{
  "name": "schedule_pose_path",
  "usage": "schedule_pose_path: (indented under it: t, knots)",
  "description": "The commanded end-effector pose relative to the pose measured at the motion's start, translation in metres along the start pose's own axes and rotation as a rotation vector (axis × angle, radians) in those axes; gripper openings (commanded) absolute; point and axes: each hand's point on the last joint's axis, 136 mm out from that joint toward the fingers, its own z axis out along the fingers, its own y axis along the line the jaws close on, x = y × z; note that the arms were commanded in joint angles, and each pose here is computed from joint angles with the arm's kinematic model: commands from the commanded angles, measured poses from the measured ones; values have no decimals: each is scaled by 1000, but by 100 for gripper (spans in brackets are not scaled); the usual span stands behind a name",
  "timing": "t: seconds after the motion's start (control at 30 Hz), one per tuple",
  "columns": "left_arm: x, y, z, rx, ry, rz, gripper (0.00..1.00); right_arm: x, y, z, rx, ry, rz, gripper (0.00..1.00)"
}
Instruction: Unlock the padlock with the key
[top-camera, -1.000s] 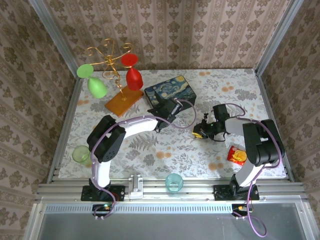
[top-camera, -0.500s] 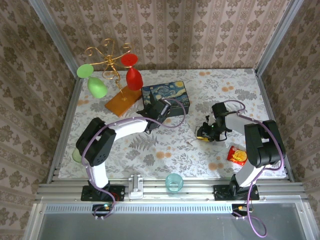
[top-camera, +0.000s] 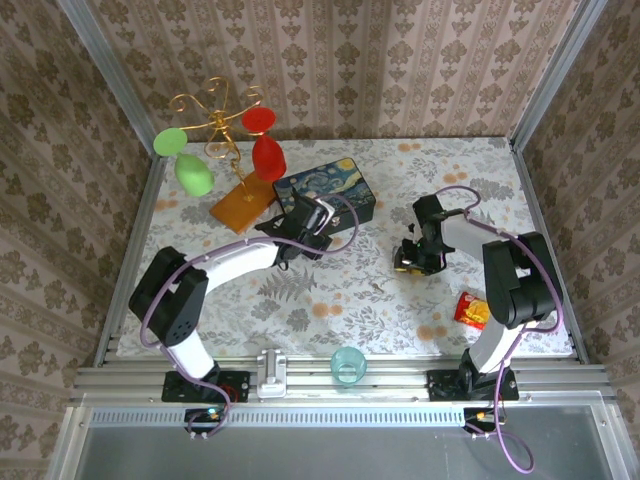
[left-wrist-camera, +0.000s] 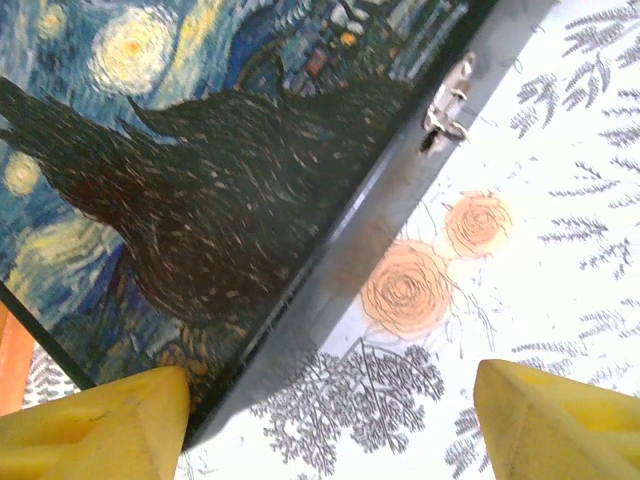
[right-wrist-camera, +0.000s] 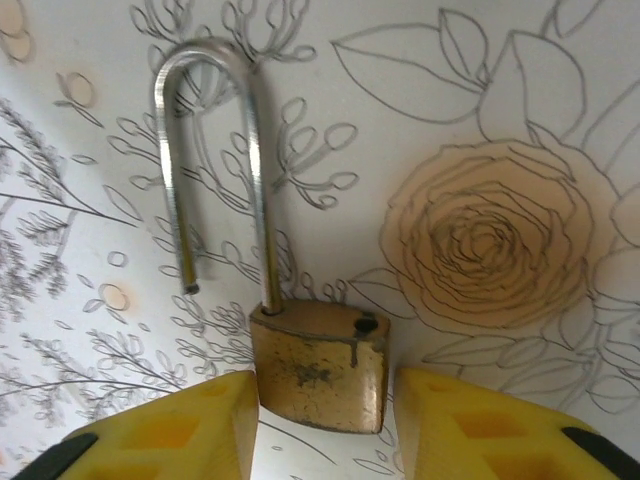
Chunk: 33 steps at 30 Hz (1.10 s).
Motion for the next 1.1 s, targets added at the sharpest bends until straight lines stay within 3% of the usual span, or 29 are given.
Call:
schedule_pose_path:
  t: [0.0,0.23,0.3,0.5,0.57,0.63,0.73,0.77,0.8,0.97,1.07]
  knots:
    - [13,-5,-2,24,55,15,77,5,-19,-11,122,8,-15,43]
    - [36,0,19,-145,160,121,83,-5,-20,-19,183,-46,-55,45]
    - [44,7,22,-168,195,107,89,-4,-11,-19,140,-35,-62,52]
    - [49,31,27,-228,228,59,89,0,-6,-30,136,-58,-78,59]
    - [43,35,23,-256,218,82,90,2,-11,-36,165,-65,-87,76]
    - [39,34,21,-246,202,68,90,2,-14,-43,187,-78,-100,73]
    - [19,25,12,-197,119,42,100,-8,-12,-60,180,-161,-98,77]
    - [8,23,6,-181,82,33,100,-14,-10,-69,169,-211,-102,97]
    - [-2,20,-2,-161,46,23,100,-19,-8,-78,167,-256,-106,100]
    - [-56,5,-65,-17,-179,-25,100,-48,-5,-138,202,-506,-152,100]
    - [-64,3,-98,68,-286,-60,100,-61,-16,-163,255,-652,-176,100]
